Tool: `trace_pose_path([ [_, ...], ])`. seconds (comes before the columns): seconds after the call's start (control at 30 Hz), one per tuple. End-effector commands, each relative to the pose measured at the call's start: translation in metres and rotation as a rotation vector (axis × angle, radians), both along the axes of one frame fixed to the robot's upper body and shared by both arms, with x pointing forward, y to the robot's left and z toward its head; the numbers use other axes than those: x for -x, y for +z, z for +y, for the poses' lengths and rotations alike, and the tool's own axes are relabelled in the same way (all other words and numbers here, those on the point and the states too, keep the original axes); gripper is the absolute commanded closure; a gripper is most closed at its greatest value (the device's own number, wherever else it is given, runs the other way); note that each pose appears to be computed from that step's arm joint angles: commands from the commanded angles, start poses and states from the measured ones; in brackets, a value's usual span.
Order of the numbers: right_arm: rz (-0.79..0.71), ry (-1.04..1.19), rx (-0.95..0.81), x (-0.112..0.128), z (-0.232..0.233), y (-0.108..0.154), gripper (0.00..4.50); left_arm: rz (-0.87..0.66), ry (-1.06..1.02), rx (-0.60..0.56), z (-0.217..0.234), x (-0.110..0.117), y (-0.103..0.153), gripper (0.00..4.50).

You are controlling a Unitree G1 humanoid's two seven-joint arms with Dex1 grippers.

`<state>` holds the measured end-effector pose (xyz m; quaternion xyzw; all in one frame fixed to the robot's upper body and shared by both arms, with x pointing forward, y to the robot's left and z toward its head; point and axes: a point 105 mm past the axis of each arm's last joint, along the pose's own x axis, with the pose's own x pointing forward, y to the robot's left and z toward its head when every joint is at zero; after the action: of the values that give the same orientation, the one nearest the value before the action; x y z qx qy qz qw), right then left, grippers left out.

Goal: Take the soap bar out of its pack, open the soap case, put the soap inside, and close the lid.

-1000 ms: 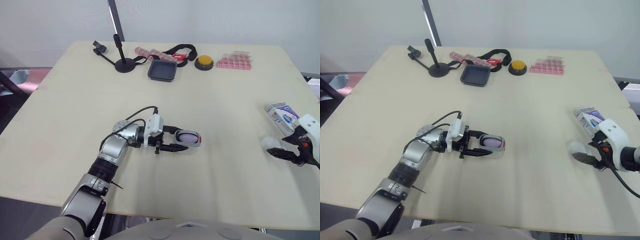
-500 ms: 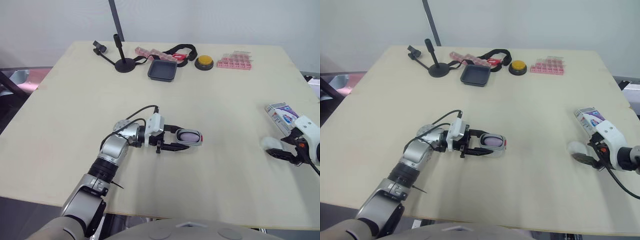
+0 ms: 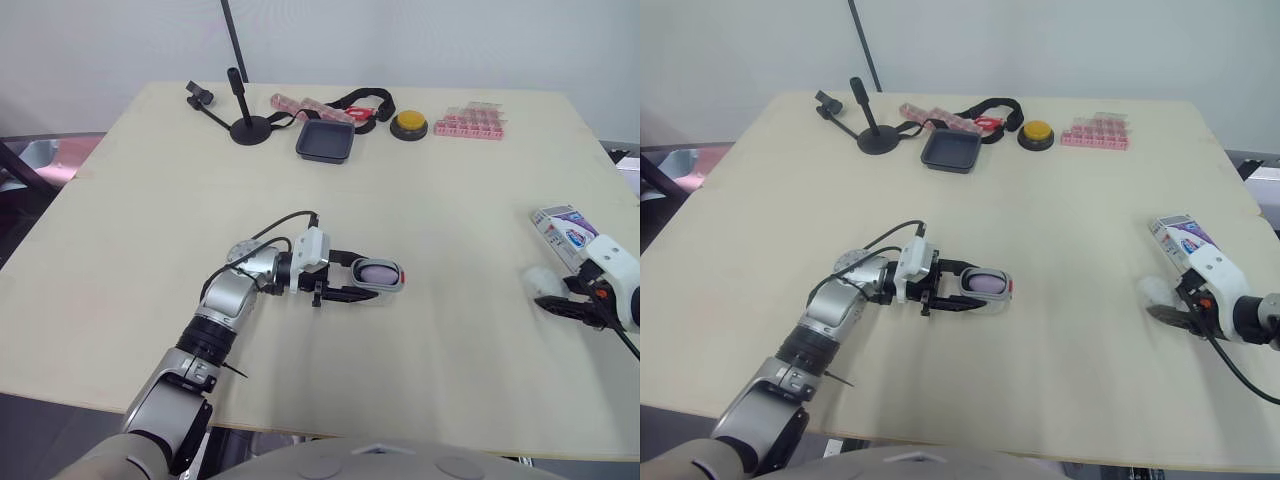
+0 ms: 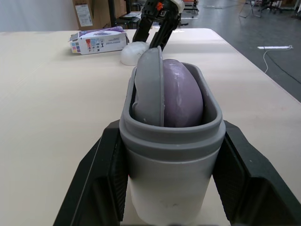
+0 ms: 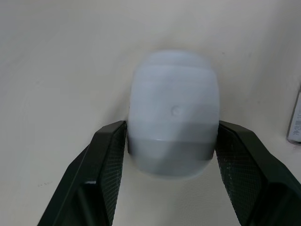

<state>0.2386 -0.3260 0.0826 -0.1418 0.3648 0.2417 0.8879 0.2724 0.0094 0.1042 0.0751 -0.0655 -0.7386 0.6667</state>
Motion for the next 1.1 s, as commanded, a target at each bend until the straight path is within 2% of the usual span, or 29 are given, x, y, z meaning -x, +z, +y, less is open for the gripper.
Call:
trace_pose_path([
  [0.03,-0.07,0.071,0.033,-0.007,0.004,0.023,1.51,-0.034,-0.007,0.017,-0.002,0.0,0.006,2.58],
  [0.17,-0.155,0.169,0.034,-0.02,0.022,0.058,1.51,-0.036,-0.006,0.013,-0.003,-0.002,0.005,2.58],
  [0.27,-0.159,0.185,0.032,-0.026,0.03,0.065,1.51,-0.039,-0.008,0.012,-0.004,-0.003,0.004,2.58],
  [0.47,-0.115,0.112,0.071,-0.023,0.016,0.048,1.51,-0.043,-0.013,0.022,-0.009,-0.004,0.005,2.58],
  [0.67,-0.104,0.057,0.035,-0.018,0.01,0.04,1.51,-0.039,-0.011,0.021,-0.007,-0.002,0.004,2.58],
  [0.77,-0.094,-0.002,-0.039,-0.016,0.011,0.037,1.51,-0.037,-0.009,0.017,-0.007,-0.002,0.003,2.58],
  [1.1,-0.039,-0.056,-0.042,-0.008,0.009,0.015,1.51,-0.042,-0.007,0.015,-0.007,-0.003,0.005,2.58],
])
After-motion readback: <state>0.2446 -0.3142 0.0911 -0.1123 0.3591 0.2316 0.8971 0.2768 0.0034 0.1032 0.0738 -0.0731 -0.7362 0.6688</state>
